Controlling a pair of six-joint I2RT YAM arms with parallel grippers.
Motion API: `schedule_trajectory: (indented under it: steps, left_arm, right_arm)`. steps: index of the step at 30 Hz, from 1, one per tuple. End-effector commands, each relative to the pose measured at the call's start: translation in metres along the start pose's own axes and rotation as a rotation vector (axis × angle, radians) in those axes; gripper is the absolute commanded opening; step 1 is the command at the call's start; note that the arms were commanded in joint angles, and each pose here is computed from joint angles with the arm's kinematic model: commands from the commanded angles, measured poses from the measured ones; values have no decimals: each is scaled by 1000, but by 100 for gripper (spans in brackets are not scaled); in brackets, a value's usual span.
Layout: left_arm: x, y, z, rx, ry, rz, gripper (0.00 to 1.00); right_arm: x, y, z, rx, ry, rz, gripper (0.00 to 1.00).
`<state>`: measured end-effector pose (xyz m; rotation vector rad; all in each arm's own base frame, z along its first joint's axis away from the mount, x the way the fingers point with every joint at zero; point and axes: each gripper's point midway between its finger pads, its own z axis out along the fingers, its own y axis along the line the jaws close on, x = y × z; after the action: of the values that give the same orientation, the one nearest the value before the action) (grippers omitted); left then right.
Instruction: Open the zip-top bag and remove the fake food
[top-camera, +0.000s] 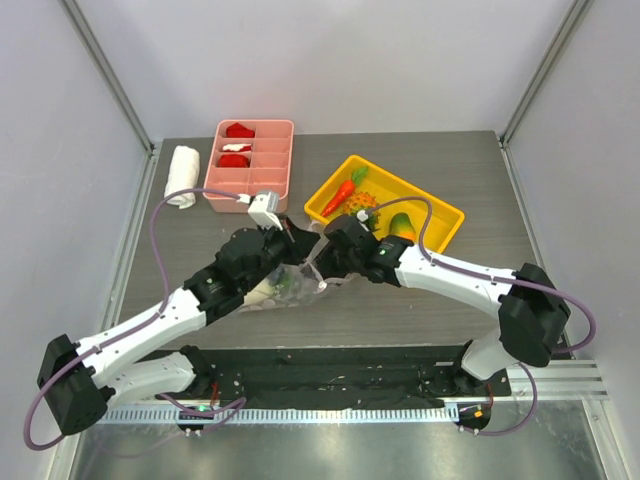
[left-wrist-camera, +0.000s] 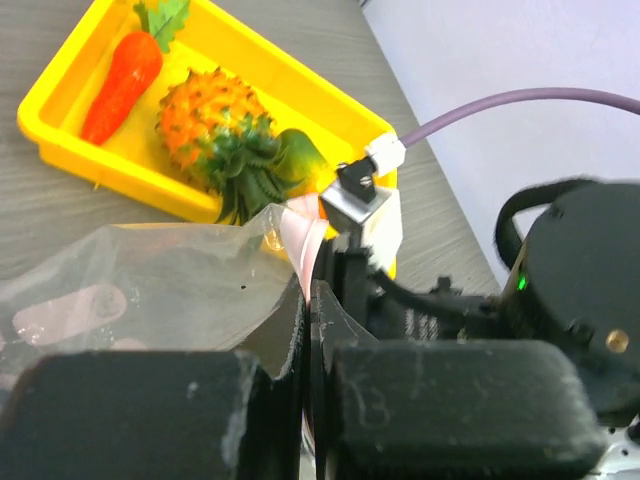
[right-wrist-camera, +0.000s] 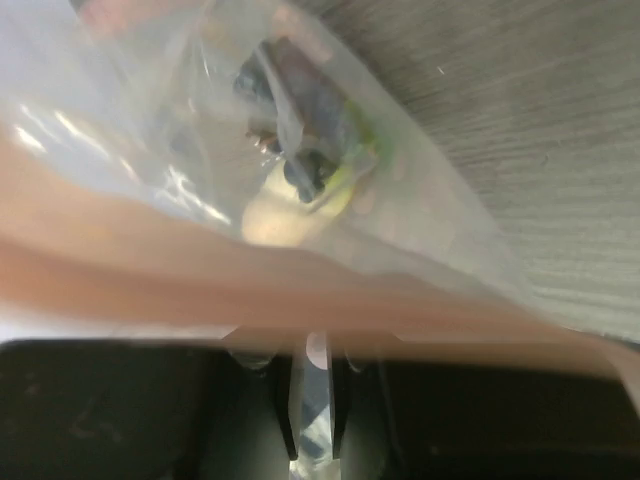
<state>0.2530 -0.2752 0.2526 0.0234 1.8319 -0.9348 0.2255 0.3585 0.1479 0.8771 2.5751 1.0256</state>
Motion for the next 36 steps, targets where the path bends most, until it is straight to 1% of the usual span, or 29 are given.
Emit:
schedule_trajectory:
  steps: [1,3,4,6,7,8,9,10,11,12,13,15,16,17,20,21,22,23,24,26,28,29,30,31,33,34,36]
  left_arm:
    - [-38,-33,5,76,-85,5,0]
    - [-39,-38,6,92,-71,5,0]
    - [-38,-38,6,89,-66,6,0]
    - [-35,-36,4,89,-62,2,0]
    - [-36,-35,4,88,-67,-1,0]
    - [-32,-31,4,71,-53,4,0]
    - [-31,-29,3,61,-47,2,0]
    - [-29,-28,3,54,-41,2,0]
    - [-28,-27,2,53,-36,7,0]
    - [-26,-25,-1,46,-25,8,0]
    - [-25,-24,-3,44,-18,11,0]
    - [-21,-20,-9,28,3,15,0]
    - [-21,-19,-10,22,3,16,0]
    - [-18,-13,-13,3,13,16,0]
    - [-10,2,-21,-49,25,10,0]
    - [-9,5,-23,-62,27,7,0]
    - [-7,7,-26,-69,32,-1,0]
    - [-6,8,-27,-69,32,-6,0]
    - [-6,6,-27,-60,34,-12,0]
    - [-7,1,-27,-40,31,-29,0]
    - [-8,-1,-26,-37,29,-45,0]
    - [-7,-1,-26,-37,35,-49,0]
    - [-4,1,-25,-43,42,-52,0]
    - [-2,2,-25,-46,45,-58,0]
    - [5,10,-24,-71,57,-62,0]
    - [7,12,-23,-81,61,-65,0]
    - [10,15,-25,-86,64,-70,0]
  right_arm:
    - [-9,31,-1,-130,-76,-237,19]
    - [-2,36,1,-193,-48,-315,20]
    - [8,35,4,-238,6,-358,22]
    - [15,28,15,-256,41,-397,24]
    - [15,30,20,-303,34,-451,28]
    - [14,28,24,-308,35,-473,31]
    - [15,28,27,-328,39,-510,32]
    - [14,23,34,-321,37,-539,39]
    - [14,19,37,-316,39,-589,42]
    - [17,18,40,-323,63,-617,43]
    - [19,15,45,-307,80,-639,47]
    - [17,14,50,-315,63,-707,54]
    - [14,10,54,-304,47,-720,58]
    - [8,6,59,-281,24,-733,59]
    - [-3,12,62,-299,9,-734,61]
    - [-12,14,63,-291,-19,-720,63]
    - [-15,21,63,-304,-26,-716,70]
    - [-17,20,68,-297,-21,-718,74]
    - [-18,30,69,-312,-25,-728,77]
    - [-16,28,76,-293,-6,-719,77]
    - [-14,26,86,-293,8,-678,75]
    - [-13,26,89,-296,9,-663,72]
    - [-12,22,96,-293,15,-651,66]
    - [-11,21,98,-283,9,-637,63]
    - [-10,23,106,-289,0,-649,63]
    - [-13,23,109,-278,-36,-669,64]
    - [-14,25,114,-300,-50,-683,67]
